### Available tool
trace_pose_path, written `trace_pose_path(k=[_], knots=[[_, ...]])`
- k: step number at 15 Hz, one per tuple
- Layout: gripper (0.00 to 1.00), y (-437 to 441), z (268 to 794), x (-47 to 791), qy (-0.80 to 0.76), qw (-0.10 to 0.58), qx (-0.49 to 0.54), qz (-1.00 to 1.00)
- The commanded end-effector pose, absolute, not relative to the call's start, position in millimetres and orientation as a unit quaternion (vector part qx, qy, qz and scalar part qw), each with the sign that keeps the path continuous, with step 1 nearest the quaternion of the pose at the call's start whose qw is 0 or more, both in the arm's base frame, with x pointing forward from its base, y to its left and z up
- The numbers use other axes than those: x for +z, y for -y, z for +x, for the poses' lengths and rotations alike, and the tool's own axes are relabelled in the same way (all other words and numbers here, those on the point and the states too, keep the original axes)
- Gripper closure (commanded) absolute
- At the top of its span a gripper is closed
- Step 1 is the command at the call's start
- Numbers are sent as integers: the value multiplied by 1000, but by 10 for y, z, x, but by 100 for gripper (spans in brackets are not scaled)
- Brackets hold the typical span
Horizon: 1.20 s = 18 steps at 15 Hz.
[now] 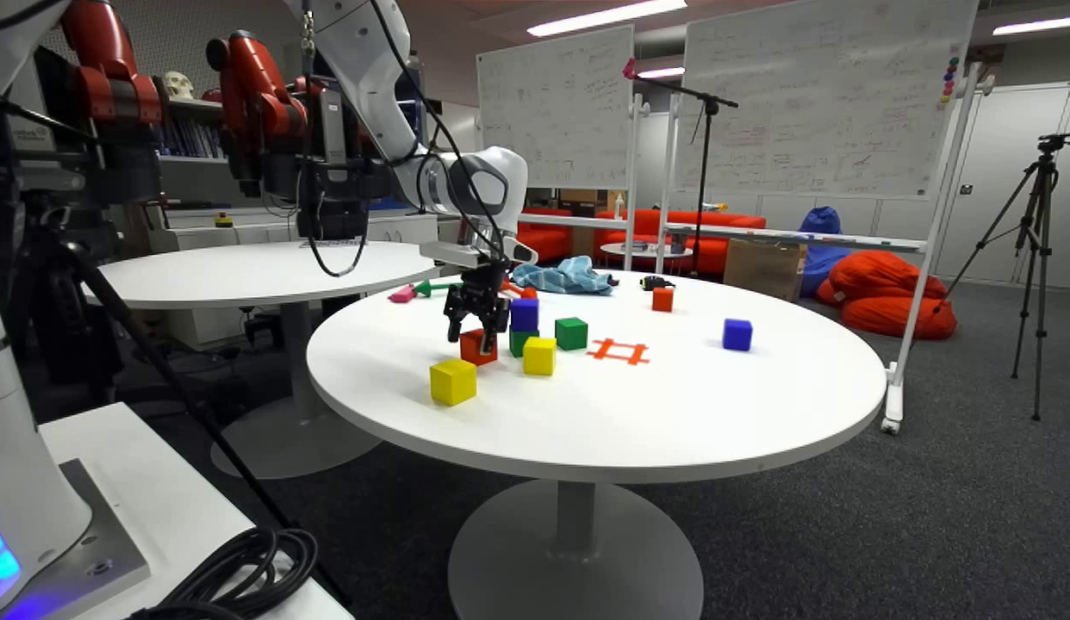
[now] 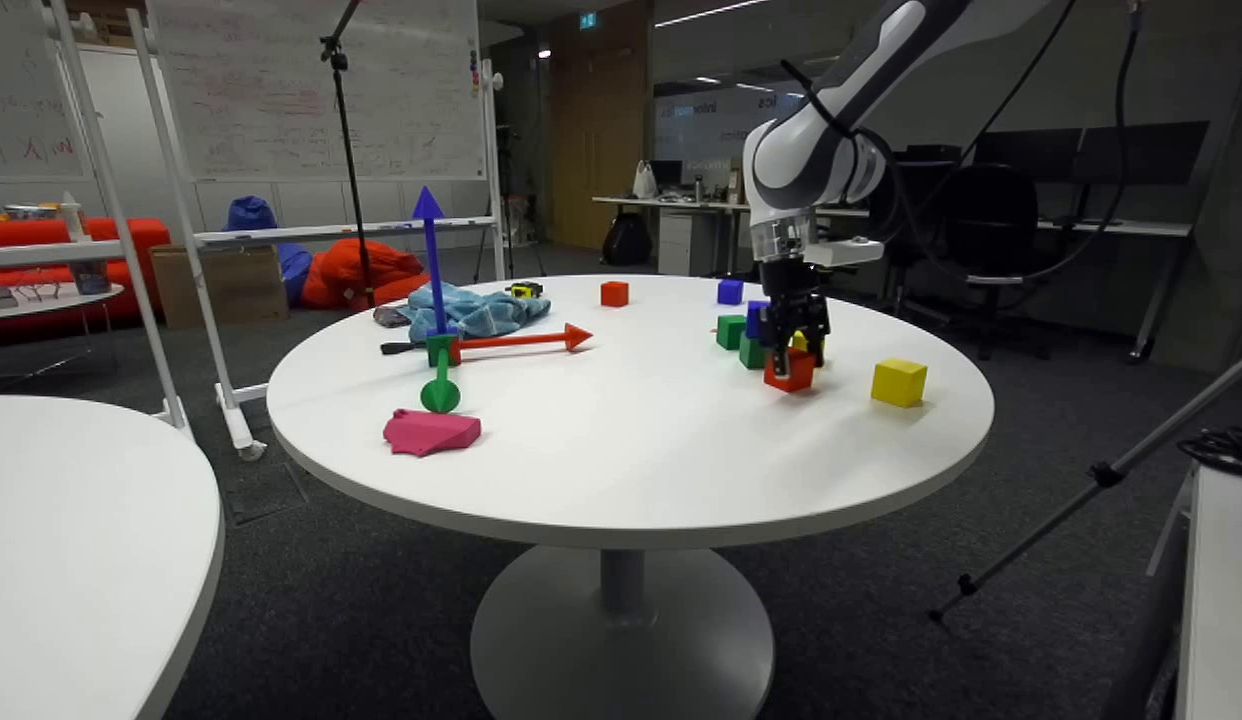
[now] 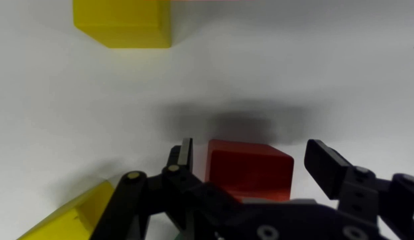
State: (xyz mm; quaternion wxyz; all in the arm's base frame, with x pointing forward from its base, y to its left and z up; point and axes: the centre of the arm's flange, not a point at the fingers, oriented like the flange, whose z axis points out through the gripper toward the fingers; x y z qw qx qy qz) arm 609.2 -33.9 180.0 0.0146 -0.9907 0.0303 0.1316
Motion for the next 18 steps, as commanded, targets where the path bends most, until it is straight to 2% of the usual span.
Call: trace_pose_path(k=[1,5,10,18], knots=[[41,331,6137,1827,-9,4,143,-990],[71,296,6140,1824,4,-6,144,-990],[71,303,5944,1972,2,-11,134,-991],[71,599,5245,2474,-40,-13,104,-994]])
